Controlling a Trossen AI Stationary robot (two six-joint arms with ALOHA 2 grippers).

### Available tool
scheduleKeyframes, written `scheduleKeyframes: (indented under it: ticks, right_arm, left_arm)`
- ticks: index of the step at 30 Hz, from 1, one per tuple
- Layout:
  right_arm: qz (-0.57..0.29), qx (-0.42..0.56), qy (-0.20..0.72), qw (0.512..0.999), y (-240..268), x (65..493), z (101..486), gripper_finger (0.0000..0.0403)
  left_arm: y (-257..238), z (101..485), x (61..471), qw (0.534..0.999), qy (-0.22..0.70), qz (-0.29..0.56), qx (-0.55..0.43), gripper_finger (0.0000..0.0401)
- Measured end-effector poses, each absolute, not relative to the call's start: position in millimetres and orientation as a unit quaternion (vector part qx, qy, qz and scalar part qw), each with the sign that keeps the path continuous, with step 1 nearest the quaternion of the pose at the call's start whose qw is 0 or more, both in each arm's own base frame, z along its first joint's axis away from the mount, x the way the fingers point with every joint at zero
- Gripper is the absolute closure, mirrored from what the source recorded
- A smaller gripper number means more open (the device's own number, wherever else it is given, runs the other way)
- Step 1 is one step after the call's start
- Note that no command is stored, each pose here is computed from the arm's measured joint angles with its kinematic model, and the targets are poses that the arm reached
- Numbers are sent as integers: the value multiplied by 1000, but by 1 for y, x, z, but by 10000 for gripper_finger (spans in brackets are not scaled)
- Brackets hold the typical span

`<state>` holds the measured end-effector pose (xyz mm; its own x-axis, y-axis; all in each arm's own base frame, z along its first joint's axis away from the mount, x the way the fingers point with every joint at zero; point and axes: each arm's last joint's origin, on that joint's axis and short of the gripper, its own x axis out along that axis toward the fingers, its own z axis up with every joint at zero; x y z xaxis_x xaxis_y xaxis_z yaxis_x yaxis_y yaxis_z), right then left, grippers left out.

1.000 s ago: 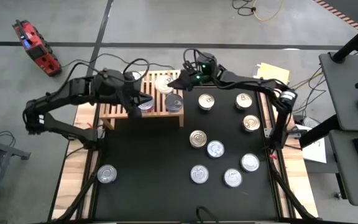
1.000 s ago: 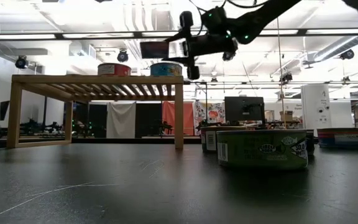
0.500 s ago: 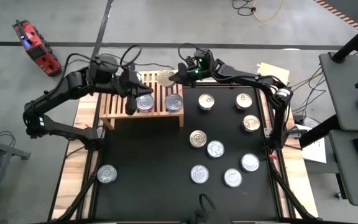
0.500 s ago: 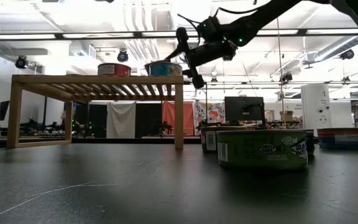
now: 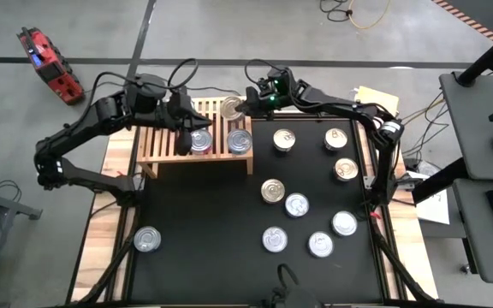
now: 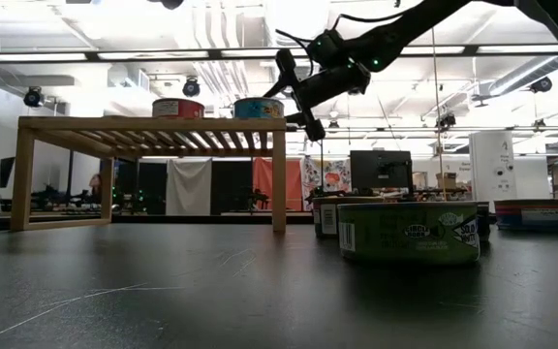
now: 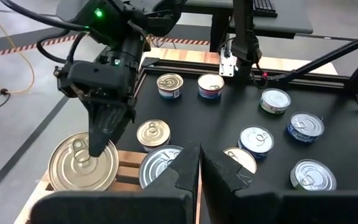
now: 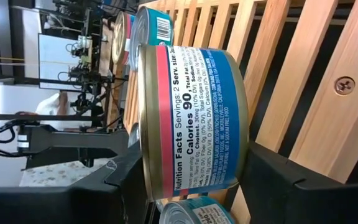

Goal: Stack canned seafood by type on shelf
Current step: Put the blue pink tuna can on the shelf

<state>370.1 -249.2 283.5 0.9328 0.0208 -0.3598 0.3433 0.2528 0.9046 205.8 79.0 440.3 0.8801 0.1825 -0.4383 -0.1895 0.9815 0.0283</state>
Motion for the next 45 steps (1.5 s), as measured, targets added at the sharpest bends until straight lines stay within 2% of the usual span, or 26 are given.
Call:
scheduleKeyframes:
  ticks: [9, 25, 37, 45]
  right_arm:
    - [-109, 600, 163, 775, -249, 368, 282, 185]
    - [-121, 586, 160, 785, -261, 358, 282, 122]
    - [-134, 563, 173, 797, -266, 342, 290, 142]
    - [-110, 535, 158, 823, -258, 332, 315, 155]
  left_arm:
    - [84, 435, 216, 966, 230, 114, -33, 401]
    - [90, 431, 227, 963, 228, 137, -49, 401]
    - [91, 432, 229, 963, 223, 144, -46, 401]
    - [99, 423, 248, 963, 225, 143, -40, 401]
